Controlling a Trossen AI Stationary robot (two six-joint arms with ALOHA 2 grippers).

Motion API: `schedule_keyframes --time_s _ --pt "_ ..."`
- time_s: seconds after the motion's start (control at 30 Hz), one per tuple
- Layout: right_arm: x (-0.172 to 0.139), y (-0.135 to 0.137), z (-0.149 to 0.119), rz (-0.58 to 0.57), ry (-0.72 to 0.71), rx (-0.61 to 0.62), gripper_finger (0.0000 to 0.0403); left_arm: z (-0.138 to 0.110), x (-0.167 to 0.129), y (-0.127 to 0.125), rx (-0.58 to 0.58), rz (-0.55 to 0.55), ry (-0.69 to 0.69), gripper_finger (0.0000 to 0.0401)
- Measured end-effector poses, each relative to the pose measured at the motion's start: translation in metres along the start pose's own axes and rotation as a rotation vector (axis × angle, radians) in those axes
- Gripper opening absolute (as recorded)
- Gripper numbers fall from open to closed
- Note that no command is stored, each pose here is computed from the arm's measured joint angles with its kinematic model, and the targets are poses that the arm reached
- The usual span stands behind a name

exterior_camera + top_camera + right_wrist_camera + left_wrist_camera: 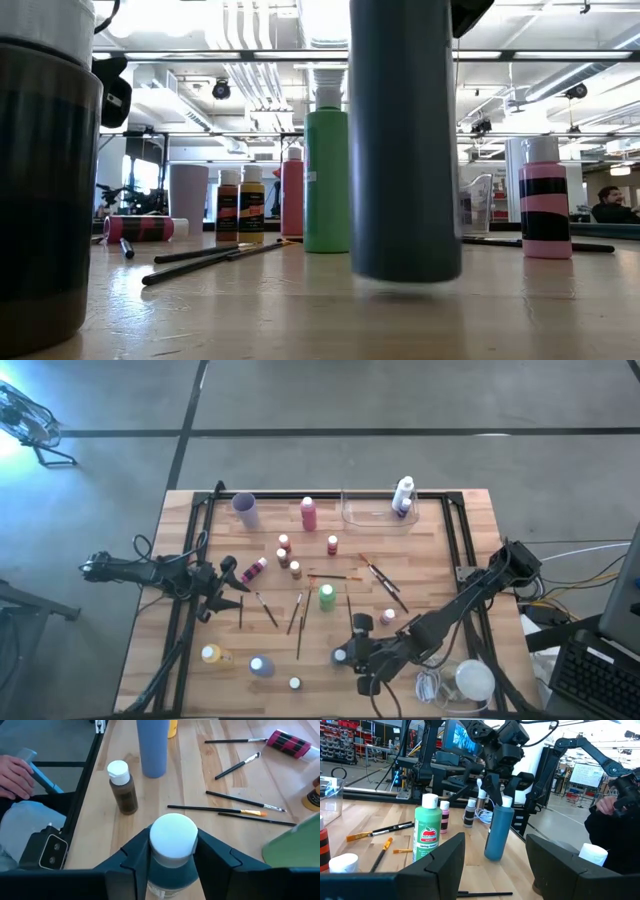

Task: Pick & Place Paint Supplies
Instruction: Put the blue paint bottle into the transparent bin

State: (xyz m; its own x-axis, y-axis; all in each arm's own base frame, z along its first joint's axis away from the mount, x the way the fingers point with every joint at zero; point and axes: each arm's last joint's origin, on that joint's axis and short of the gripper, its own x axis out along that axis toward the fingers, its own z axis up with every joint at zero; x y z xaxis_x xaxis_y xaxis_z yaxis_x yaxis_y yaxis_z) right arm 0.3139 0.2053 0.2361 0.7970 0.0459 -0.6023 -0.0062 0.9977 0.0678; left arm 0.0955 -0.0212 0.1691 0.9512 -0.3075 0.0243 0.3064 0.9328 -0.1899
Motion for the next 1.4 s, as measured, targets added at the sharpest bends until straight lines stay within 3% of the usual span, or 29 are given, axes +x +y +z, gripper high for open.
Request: schedule_keyframes --time_s 0.23,0.57,0.8,1.13,1.4 --pt "-0.022 -0.011 0.005 -0.058 0.029 0.001 0.0113 0.0 0.0 0.0 0.0 0.001 0.0 0.0216" --pt "-0.077 -0.05 0.022 -0.34 -0.04 0.021 0.0113 0.0 0.0 0.0 0.0 0.0 0.0 0.0216" --pt "-0.117 -0.096 0.039 -0.542 -0.126 0.075 0.0121 0.0 0.0 0.0 0.0 0.0 0.001 0.0216" --pt "-0.161 -0.171 0.056 -0.743 -0.182 0.181 0.0115 0.0 0.0 0.0 0.0 0.0 0.001 0.0216" --pt "-0.175 -0.224 0.055 -0.797 -0.142 0.293 0.0115 0.0 0.0 0.0 0.0 0.0 0.0 0.0216"
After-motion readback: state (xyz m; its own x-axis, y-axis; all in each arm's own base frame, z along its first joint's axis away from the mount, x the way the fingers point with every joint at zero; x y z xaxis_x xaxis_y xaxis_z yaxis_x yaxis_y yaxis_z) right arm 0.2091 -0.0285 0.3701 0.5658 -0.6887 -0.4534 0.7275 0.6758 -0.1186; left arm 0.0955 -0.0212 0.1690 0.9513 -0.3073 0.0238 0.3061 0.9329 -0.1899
